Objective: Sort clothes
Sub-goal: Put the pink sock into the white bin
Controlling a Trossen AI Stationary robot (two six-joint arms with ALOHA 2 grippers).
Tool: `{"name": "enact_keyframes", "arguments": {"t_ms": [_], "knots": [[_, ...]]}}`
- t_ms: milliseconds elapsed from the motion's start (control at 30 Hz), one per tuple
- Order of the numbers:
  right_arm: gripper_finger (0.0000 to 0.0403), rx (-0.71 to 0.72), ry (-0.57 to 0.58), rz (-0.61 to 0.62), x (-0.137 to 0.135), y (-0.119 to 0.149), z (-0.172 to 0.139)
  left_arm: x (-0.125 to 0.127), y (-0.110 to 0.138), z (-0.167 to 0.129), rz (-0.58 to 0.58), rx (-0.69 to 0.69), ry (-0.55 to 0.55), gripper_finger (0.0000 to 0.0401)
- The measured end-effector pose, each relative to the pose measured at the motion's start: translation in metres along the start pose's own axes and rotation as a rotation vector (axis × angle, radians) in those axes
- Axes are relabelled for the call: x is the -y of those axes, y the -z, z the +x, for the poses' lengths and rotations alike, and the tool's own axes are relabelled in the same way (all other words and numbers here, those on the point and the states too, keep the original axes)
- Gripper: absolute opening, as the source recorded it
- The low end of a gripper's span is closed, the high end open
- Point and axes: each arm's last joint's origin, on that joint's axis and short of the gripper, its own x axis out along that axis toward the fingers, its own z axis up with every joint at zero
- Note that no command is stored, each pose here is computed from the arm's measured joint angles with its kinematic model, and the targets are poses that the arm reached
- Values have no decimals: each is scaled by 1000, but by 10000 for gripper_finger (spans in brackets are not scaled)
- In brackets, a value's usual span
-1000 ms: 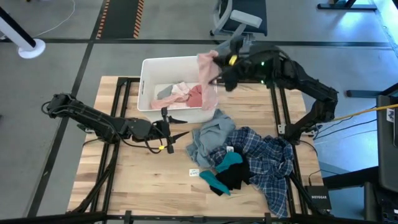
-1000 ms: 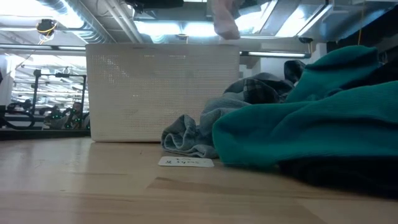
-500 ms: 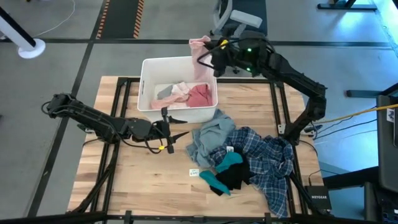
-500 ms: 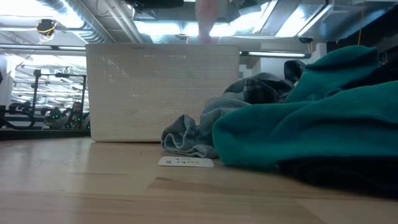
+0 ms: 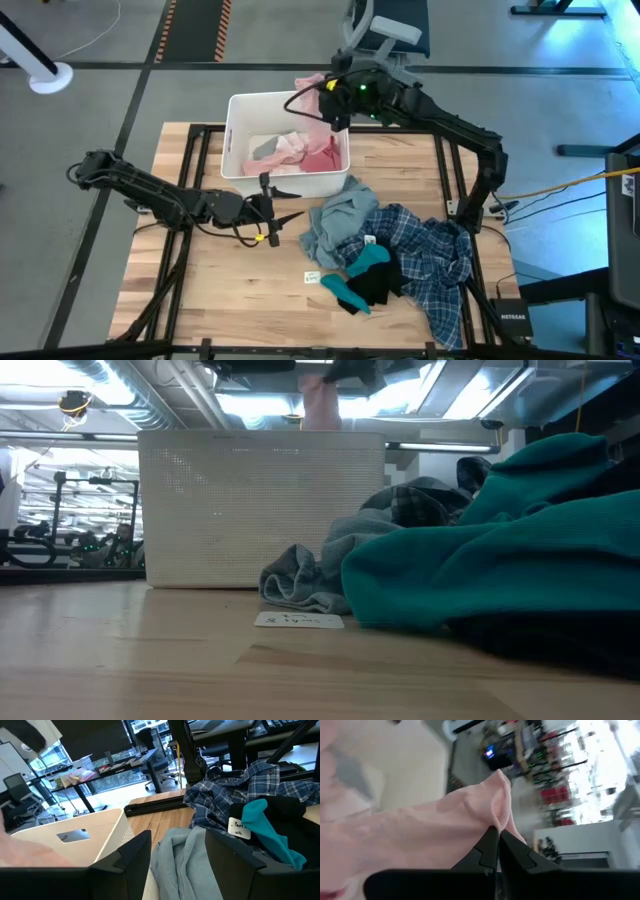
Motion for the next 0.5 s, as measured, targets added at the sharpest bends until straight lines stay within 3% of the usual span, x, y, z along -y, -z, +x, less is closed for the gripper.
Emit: {"name": "enact_keyframes", "arguments": {"t_ms": [233, 500], "knots": [[26, -115, -112, 6, -24, 5, 24, 0, 0, 0, -2, 1, 0, 182], [124, -147, -159, 34, -35, 7, 34, 0, 0, 0, -6, -2, 0, 182]]}}
